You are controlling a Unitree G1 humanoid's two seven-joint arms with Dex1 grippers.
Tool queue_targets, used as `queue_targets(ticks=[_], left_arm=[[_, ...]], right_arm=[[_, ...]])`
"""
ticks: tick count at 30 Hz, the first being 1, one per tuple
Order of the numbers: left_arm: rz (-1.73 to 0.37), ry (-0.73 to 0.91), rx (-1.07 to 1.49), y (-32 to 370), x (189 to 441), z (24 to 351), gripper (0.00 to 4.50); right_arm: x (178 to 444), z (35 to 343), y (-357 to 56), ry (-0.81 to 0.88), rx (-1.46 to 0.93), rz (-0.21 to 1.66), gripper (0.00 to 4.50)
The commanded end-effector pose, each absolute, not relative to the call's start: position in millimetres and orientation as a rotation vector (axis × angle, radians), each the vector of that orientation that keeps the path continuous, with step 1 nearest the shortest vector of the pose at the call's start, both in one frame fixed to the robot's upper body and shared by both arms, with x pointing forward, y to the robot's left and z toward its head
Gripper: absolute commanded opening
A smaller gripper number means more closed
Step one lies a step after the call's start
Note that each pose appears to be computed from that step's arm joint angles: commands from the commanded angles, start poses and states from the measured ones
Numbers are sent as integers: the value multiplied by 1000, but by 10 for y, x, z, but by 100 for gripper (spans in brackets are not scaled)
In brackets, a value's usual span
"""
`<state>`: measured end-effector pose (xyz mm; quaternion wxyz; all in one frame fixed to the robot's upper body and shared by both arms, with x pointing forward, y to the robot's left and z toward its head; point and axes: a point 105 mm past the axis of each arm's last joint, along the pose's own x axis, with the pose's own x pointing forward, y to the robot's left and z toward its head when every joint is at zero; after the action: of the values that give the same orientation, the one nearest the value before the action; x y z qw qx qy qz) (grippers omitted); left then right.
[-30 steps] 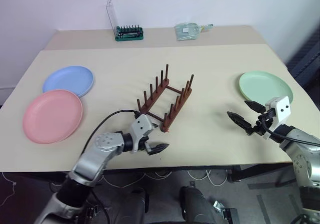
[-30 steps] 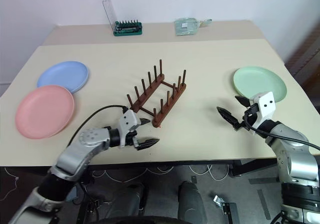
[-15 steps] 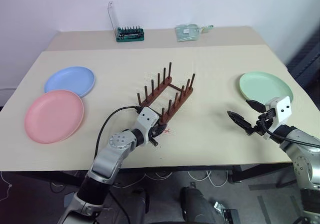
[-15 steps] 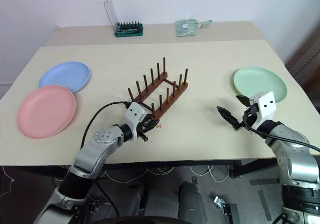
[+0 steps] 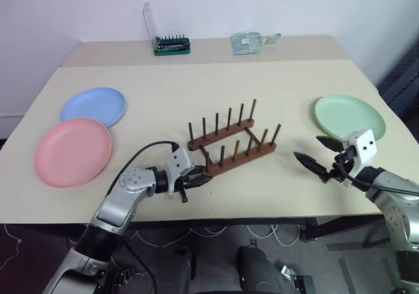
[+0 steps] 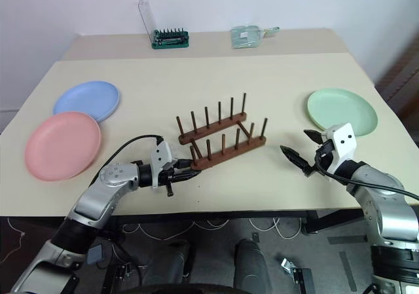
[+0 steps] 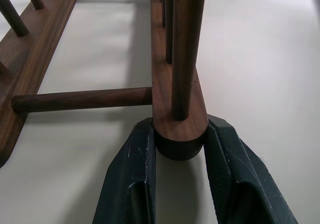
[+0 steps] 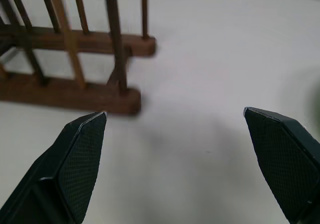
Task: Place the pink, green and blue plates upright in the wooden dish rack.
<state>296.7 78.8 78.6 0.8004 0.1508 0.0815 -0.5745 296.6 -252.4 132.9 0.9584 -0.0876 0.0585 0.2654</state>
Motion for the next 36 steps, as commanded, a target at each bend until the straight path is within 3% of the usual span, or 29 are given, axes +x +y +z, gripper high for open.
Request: queue_targets(ticks=[1, 16, 23, 35, 36], left_arm=[[-1344, 128, 370, 755, 3020, 876, 76], [-1418, 103, 417, 683, 3182, 831, 76], [-1336, 233, 345, 1056, 2982, 708, 414], [-1227, 306, 298, 1335, 2737, 673, 434], [-1257, 335, 289, 1335, 2659, 652, 378]], right_arm=[[2901, 1392, -2497, 104, -206, 563, 450], [2802, 1330, -2555, 124, -213, 534, 450], [2676, 1290, -2562, 180, -266, 541, 450], [2662, 1260, -2365, 246, -285, 663, 450], [2605, 1238, -2314, 266, -283, 703, 394]])
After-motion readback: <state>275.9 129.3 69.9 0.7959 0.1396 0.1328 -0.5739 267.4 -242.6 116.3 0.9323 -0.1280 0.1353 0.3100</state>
